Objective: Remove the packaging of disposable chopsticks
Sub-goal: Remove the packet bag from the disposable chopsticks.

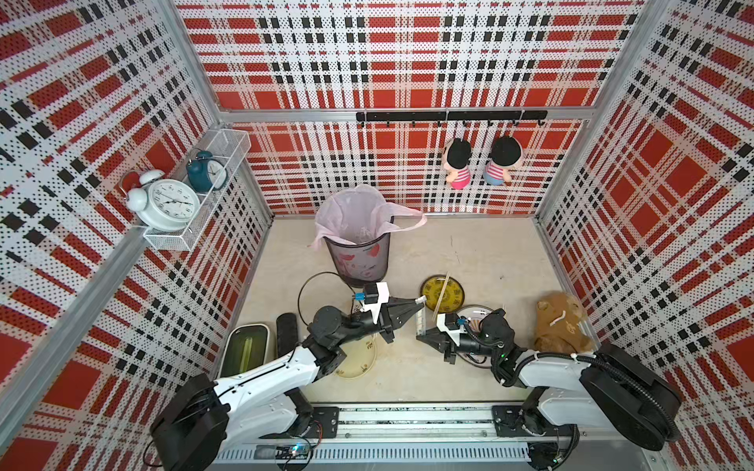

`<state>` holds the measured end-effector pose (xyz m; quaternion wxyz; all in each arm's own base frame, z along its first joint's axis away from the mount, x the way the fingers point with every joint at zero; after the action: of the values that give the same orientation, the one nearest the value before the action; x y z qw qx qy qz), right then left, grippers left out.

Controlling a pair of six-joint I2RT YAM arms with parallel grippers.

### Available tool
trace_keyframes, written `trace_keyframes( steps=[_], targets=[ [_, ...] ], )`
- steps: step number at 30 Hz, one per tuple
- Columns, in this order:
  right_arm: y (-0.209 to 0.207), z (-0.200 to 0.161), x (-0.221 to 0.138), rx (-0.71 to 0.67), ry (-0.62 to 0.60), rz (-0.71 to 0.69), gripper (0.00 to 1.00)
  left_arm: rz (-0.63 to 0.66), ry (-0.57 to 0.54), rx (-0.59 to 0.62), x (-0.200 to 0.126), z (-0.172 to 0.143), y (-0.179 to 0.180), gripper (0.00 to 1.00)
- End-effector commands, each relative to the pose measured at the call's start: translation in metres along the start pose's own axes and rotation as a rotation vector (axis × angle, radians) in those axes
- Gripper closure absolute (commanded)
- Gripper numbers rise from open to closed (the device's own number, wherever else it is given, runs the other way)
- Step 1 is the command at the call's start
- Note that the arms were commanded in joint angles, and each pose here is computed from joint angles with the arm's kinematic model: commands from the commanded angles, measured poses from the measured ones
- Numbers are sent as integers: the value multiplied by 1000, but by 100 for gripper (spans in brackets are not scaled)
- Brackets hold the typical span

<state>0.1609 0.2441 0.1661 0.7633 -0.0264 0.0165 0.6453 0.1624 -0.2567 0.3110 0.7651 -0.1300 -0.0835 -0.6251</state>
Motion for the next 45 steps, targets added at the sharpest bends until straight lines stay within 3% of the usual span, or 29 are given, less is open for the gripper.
trace_keyframes(
  steps=[1, 16, 19, 24, 27, 45],
  targets=[
    [2, 15, -2, -36, -68, 17, 100, -20, 18, -17, 0, -8, 0, 100],
    [1, 47, -6, -97, -114, -11, 100, 59, 127, -87, -5, -55, 16, 100],
    [0, 55, -5, -109, -128, -3, 100, 66, 150, -97, -6, -64, 18, 96],
    [1, 60, -4, -114, -138, 9, 100, 69, 166, -112, -9, -74, 19, 100],
    [0, 62, -4, -117, -141, 10, 100, 74, 171, -121, -12, -80, 20, 94],
    [-1, 72, -5, -131, -147, -1, 100, 88, 216, -179, -17, -108, 29, 89]
  ],
)
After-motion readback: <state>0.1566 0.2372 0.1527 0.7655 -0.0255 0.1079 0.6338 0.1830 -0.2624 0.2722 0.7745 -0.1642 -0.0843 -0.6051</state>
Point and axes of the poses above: each gripper's point midway between its finger pads, its own x axis out along the fingers, its own y axis along the line the jaws close on, z = x × y, the point moved 5 cm from there along -x, back along the fingers, and after that the axes turned 2 degrees about -x, right-handed, at the moved point
